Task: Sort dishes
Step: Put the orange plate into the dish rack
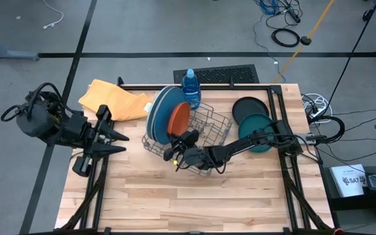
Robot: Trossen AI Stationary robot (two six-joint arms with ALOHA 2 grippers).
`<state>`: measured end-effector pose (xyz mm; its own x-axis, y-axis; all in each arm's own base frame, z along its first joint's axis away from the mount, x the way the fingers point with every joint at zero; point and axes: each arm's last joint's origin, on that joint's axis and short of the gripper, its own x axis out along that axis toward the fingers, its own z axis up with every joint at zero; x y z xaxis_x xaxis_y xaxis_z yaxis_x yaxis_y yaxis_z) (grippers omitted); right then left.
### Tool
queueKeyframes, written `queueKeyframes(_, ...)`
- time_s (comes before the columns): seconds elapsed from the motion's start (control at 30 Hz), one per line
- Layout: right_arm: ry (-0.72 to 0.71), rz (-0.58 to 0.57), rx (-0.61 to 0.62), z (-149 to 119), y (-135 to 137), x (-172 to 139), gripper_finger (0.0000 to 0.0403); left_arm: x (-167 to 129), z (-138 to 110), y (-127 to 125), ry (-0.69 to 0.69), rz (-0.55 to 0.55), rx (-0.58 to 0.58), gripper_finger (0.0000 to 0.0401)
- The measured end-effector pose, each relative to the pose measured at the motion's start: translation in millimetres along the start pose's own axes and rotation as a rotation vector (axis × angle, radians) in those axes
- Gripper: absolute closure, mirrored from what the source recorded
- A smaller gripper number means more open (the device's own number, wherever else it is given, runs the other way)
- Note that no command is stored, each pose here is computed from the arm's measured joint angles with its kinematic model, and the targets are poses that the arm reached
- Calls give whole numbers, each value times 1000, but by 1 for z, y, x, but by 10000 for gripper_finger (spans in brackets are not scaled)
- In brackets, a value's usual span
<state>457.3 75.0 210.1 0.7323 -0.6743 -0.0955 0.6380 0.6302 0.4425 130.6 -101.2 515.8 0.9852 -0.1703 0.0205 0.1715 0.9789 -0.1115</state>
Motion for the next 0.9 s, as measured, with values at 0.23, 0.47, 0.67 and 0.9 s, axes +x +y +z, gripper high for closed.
queueKeyframes(0.23, -3, -18, 3, 0, -2, 2, 394, 0, 0, 0, 0, 0, 0, 278)
queueKeyframes(0.47, 12, -65, 14, -3, -8, 5, 353, 0, 0, 0, -1, 0, -1, 278)
queueKeyframes(0.67, 9, -80, 19, -4, -9, 5, 301, 0, 0, 0, -3, 0, -2, 278)
queueKeyframes(0.9, -7, -48, -14, 0, -5, 3, 229, 0, 0, 0, -3, 0, -3, 278)
